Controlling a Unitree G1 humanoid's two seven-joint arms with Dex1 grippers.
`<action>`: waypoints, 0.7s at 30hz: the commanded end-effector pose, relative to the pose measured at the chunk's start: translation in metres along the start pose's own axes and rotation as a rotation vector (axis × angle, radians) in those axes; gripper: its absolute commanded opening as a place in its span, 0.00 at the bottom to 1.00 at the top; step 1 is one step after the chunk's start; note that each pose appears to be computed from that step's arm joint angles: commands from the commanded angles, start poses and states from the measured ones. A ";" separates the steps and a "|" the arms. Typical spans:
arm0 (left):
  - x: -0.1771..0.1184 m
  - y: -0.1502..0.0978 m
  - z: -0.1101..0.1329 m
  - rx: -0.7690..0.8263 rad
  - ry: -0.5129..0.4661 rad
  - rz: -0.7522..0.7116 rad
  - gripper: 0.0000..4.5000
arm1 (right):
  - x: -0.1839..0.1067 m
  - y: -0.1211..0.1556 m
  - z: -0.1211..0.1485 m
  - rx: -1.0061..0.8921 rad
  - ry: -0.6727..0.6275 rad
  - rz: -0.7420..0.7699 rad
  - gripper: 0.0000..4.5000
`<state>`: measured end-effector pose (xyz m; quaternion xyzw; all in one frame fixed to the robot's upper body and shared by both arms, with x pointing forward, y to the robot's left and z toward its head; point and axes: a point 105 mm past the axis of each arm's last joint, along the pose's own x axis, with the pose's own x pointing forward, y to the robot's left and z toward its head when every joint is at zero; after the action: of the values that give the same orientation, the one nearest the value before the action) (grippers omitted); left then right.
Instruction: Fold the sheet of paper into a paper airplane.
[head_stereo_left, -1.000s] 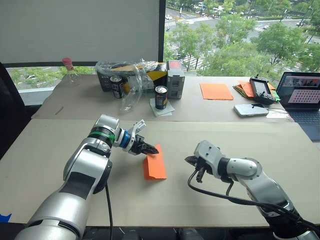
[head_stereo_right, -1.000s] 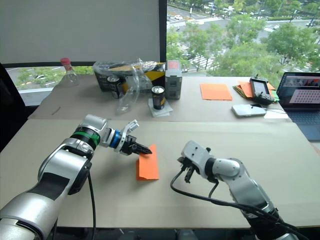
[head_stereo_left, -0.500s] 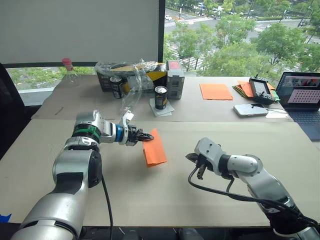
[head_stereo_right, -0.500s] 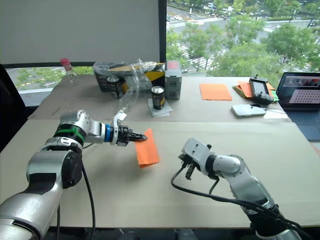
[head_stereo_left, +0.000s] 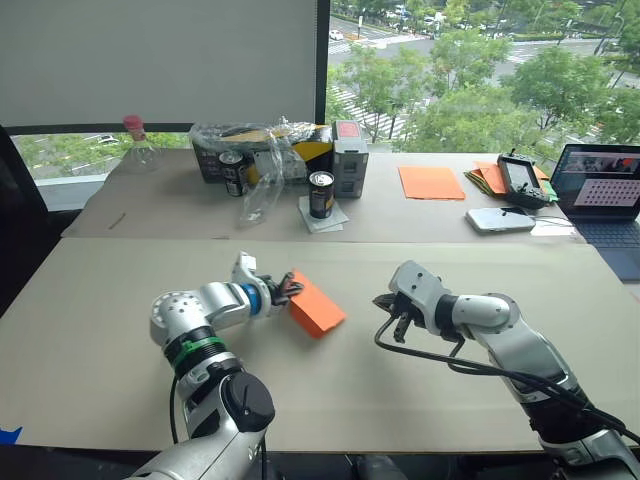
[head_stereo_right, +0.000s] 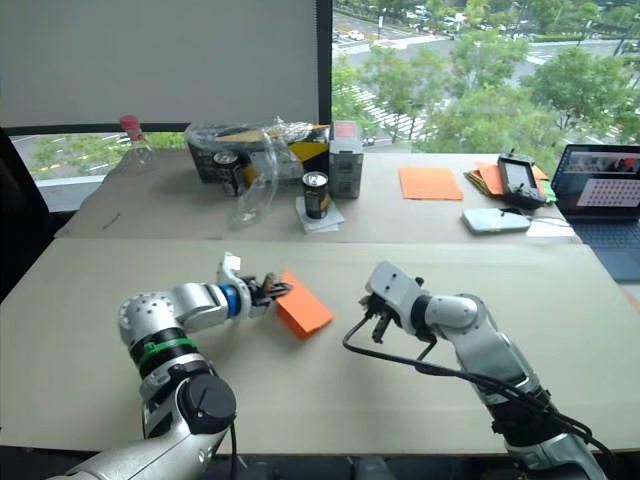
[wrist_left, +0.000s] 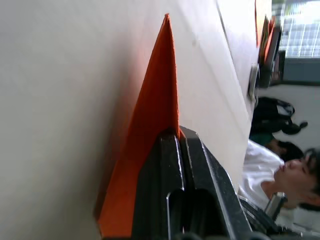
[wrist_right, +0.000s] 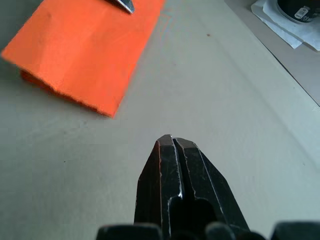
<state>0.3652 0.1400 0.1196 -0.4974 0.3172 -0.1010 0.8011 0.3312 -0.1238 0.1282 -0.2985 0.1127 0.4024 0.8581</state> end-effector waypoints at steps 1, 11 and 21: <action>0.017 -0.016 -0.055 -0.094 0.086 -0.043 0.01 | -0.002 -0.003 0.017 -0.045 -0.057 -0.005 0.00; 0.015 -0.016 -0.094 -0.059 0.205 -0.110 0.01 | 0.006 0.007 0.025 -0.042 -0.079 0.032 0.00; -0.011 -0.001 -0.085 0.206 0.241 -0.106 0.48 | 0.010 0.019 0.034 -0.027 -0.120 0.088 0.00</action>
<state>0.3138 0.1025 0.0957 -0.4501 0.3608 -0.1825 0.7962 0.3264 -0.0996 0.1276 -0.2823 0.0997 0.4407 0.8462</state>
